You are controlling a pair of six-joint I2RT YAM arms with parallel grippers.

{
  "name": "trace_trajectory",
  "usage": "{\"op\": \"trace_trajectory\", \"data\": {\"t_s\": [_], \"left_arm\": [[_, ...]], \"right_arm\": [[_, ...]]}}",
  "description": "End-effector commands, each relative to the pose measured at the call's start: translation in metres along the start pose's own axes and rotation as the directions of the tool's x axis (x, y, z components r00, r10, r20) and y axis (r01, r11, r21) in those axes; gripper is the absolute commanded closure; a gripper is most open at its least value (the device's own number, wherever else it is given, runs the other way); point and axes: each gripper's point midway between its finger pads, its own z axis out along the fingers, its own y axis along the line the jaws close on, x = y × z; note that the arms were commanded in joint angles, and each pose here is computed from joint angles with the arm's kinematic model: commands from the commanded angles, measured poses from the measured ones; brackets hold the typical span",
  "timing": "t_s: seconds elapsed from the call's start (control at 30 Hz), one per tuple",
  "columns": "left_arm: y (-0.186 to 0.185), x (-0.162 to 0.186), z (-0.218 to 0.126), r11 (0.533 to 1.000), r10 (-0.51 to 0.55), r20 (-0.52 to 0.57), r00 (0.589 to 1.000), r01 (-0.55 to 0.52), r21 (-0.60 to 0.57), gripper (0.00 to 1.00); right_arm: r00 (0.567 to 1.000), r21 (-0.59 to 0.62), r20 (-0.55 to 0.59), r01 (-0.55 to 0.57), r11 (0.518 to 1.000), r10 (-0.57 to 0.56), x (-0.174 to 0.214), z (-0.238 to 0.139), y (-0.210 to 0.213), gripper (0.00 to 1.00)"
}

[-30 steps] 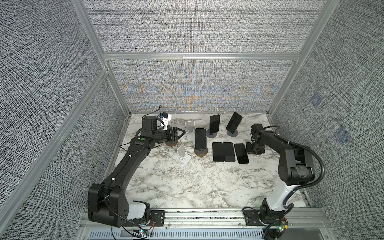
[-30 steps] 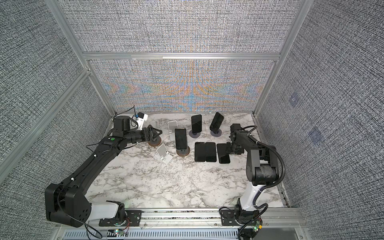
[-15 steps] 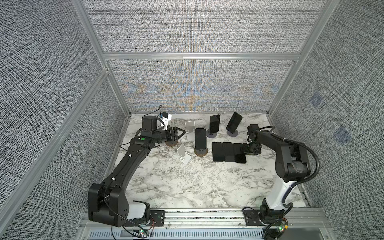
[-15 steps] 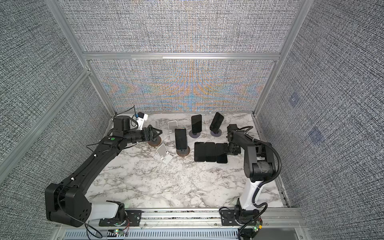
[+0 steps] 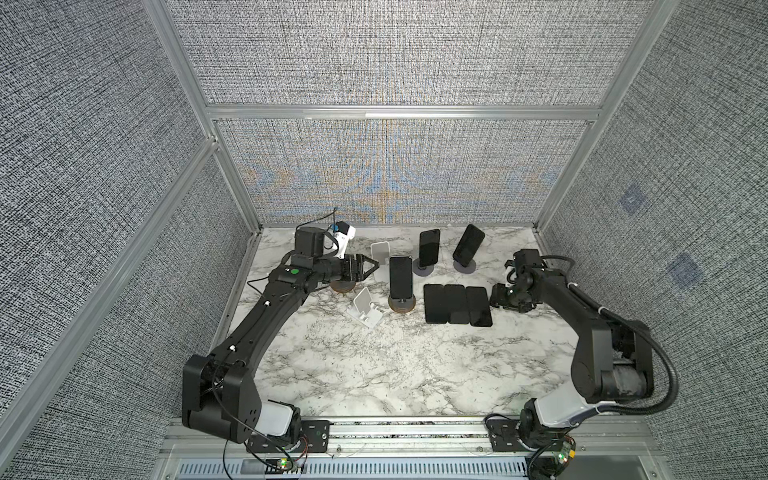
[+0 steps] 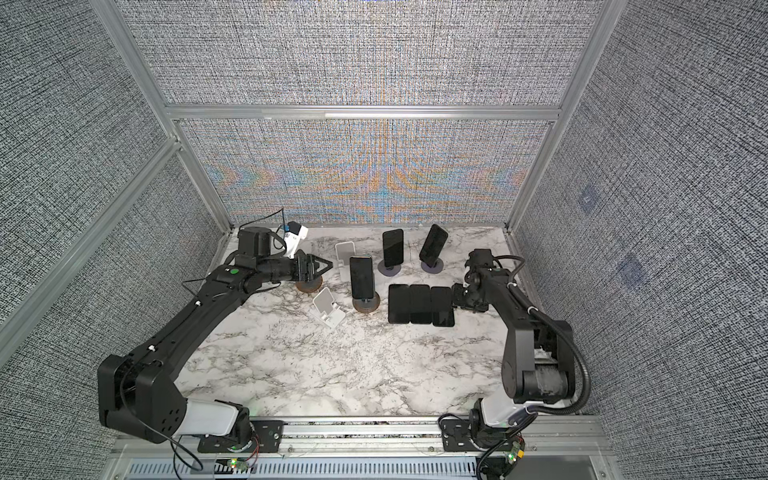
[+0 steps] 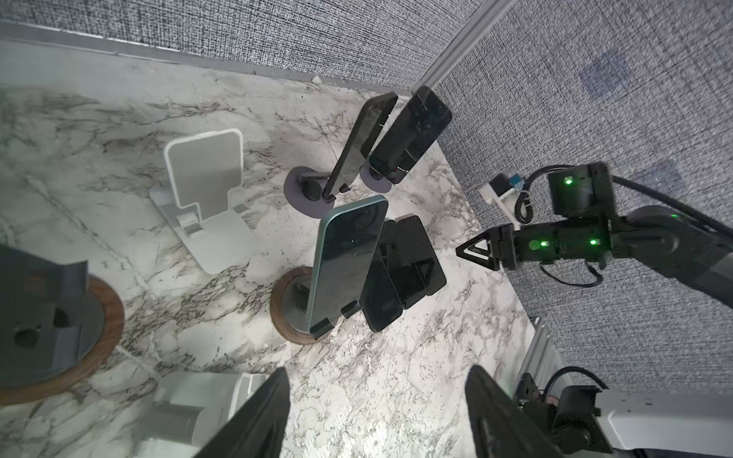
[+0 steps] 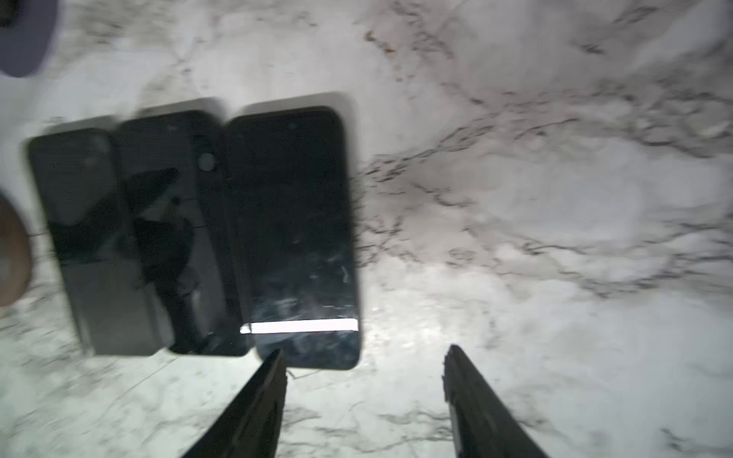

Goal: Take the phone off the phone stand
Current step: 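Raise the right gripper away from the lying phones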

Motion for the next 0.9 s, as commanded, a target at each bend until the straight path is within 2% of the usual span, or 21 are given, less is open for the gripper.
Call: {"op": "trace_trajectory", "data": {"t_s": [0.0,0.1,0.2,0.27,0.37,0.47,0.7,0.87], "left_arm": [[0.007,-0.022,0.015,0.996,0.089,0.023,0.996,-0.088,-0.015,0.29],[0.012,-0.033,0.038,0.996,0.081,-0.015,0.997,-0.081,0.035,0.29],[0.014,-0.044,0.059,0.986,0.118,-0.003,0.993,-0.117,0.119,0.28],[0.016,-0.043,0.073,0.977,0.130,-0.030,0.991,-0.123,0.173,0.29],[0.023,-0.031,0.089,0.974,0.143,-0.120,0.982,-0.118,0.193,0.32],[0.019,-0.021,0.098,0.960,0.182,-0.134,0.974,-0.147,0.238,0.32],[0.011,-0.001,0.108,0.944,0.188,-0.143,0.972,-0.138,0.301,0.33],[0.011,0.003,0.114,0.939,0.173,-0.133,0.976,-0.123,0.321,0.42]], "right_arm": [[0.999,-0.265,0.040,0.020,0.964,-0.010,-0.003,-0.016,0.056,0.41],[0.997,-0.308,0.041,0.075,0.948,-0.066,0.014,-0.031,0.080,0.41],[0.997,-0.325,0.029,0.078,0.942,-0.073,0.039,-0.039,0.085,0.41],[0.997,-0.327,0.036,0.080,0.941,-0.072,0.046,-0.047,0.084,0.41],[0.996,-0.319,0.059,0.084,0.944,-0.068,0.051,-0.056,0.083,0.41],[0.995,-0.319,0.069,0.091,0.943,-0.073,0.052,-0.061,0.083,0.41],[0.995,-0.300,0.061,0.099,0.949,-0.084,0.049,-0.059,0.081,0.41],[0.995,-0.300,0.052,0.094,0.949,-0.082,0.050,-0.057,0.081,0.41]]}}
